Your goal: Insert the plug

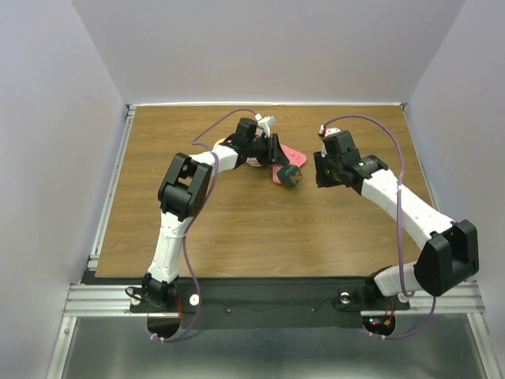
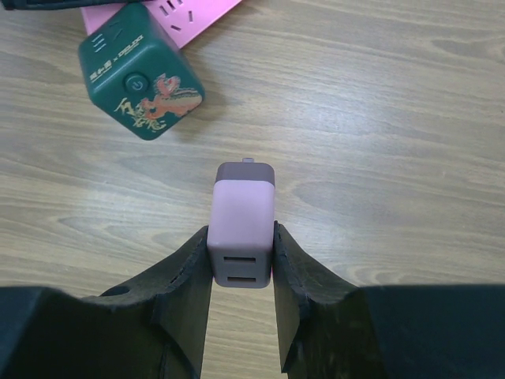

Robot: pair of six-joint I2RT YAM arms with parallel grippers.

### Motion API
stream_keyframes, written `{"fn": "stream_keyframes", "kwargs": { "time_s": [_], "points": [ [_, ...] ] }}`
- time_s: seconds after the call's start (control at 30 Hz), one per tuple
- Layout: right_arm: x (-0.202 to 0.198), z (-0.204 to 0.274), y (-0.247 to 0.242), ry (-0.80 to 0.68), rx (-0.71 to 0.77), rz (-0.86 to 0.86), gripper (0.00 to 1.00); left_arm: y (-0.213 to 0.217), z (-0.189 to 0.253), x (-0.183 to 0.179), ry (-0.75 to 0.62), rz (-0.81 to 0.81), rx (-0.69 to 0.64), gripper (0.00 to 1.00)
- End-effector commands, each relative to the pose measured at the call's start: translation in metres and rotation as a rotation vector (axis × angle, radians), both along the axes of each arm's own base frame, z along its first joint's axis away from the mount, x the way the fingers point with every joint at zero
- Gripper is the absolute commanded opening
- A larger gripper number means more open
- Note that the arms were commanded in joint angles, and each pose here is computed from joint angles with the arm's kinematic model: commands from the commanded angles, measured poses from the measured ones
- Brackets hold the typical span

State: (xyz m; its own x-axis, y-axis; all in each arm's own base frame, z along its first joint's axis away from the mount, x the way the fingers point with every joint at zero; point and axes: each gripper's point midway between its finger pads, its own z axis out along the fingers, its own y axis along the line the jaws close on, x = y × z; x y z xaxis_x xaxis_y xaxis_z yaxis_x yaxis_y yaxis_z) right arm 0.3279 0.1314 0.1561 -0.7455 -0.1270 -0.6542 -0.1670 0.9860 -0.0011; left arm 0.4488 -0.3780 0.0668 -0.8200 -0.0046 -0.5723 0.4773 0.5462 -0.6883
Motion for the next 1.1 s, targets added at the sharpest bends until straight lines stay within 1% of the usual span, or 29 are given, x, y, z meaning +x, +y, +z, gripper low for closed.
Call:
{"fn": "stream_keyframes", "kwargs": {
  "time_s": [0.0,0.03,0.13,0.3,0.43,0.57,0.77,0.9,1.0,1.07],
  "points": [
    [0.015,0.022,0.014,-0.086,0.062,0.013,0.0,0.013,-0.02,0.002,0.072,0.135,0.091,0.52],
    [0.015,0.022,0.014,-0.086,0.06,0.015,0.0,0.014,-0.022,0.005,0.07,0.14,0.1,0.63],
    [0.017,0.024,0.014,-0.095,0.059,0.011,0.0,0.02,-0.034,0.01,0.069,0.166,0.151,0.78],
    [0.023,0.031,0.015,-0.117,0.062,0.004,0.0,0.03,-0.047,0.013,0.073,0.193,0.189,0.89],
    [0.032,0.036,0.016,-0.137,0.057,0.0,0.01,0.041,-0.053,0.017,0.073,0.22,0.214,0.9],
    [0.043,0.044,0.022,-0.161,0.065,0.005,0.01,0.048,-0.061,0.013,0.081,0.21,0.221,0.9],
    [0.056,0.04,0.034,-0.155,0.083,0.028,0.01,0.053,-0.038,0.011,-0.002,0.206,0.192,0.91],
    [0.058,0.037,0.036,-0.153,0.084,0.034,0.01,0.052,-0.009,0.01,-0.057,0.207,0.149,0.92],
    [0.057,0.035,0.035,-0.151,0.085,0.034,0.0,0.058,0.003,0.009,-0.077,0.232,0.145,0.92],
    [0.056,0.034,0.036,-0.149,0.086,0.037,0.0,0.065,0.001,0.007,-0.064,0.265,0.151,0.92]
  ]
}}
